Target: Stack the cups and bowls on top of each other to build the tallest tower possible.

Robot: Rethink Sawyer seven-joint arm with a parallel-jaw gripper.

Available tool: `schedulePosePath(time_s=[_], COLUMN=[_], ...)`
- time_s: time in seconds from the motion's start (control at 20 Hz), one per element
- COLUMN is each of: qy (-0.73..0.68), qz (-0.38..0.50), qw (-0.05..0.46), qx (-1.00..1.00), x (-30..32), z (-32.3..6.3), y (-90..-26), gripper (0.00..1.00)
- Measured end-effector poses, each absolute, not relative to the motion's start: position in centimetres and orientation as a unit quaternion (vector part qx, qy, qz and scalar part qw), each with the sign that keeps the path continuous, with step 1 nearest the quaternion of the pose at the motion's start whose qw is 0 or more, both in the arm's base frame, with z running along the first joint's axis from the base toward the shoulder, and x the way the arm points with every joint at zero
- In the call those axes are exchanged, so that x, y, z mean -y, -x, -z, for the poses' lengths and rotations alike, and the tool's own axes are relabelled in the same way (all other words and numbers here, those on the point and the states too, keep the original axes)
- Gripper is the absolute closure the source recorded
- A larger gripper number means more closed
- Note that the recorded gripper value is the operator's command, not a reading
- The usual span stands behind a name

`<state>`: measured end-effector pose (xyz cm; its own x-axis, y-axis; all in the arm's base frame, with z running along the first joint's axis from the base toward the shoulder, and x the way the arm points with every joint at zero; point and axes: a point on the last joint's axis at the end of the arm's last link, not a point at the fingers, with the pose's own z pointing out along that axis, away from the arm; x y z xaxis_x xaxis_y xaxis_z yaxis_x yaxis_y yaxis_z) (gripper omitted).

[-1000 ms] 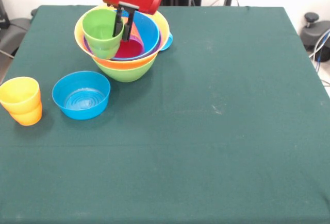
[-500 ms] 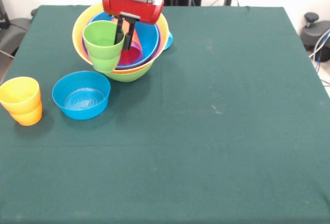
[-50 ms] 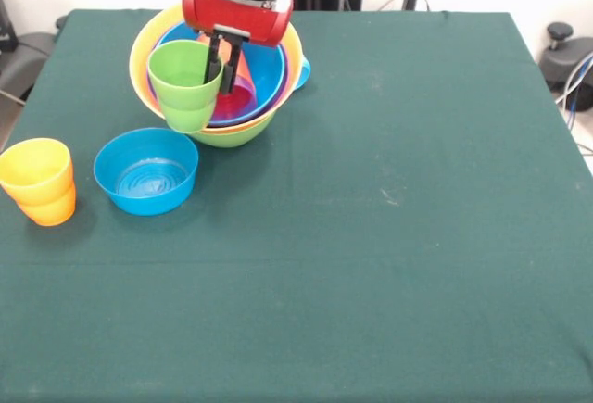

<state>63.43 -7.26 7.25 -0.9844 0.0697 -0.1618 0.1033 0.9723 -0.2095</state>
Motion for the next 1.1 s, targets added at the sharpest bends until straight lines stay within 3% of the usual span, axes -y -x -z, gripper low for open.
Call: schedulePosePath(time_s=[1.1], qy=[-0.058], qz=[0.095], qw=[0.078], qx=[-0.991], x=[6.98], z=[-7.18], y=[-63.86], gripper=[1.0])
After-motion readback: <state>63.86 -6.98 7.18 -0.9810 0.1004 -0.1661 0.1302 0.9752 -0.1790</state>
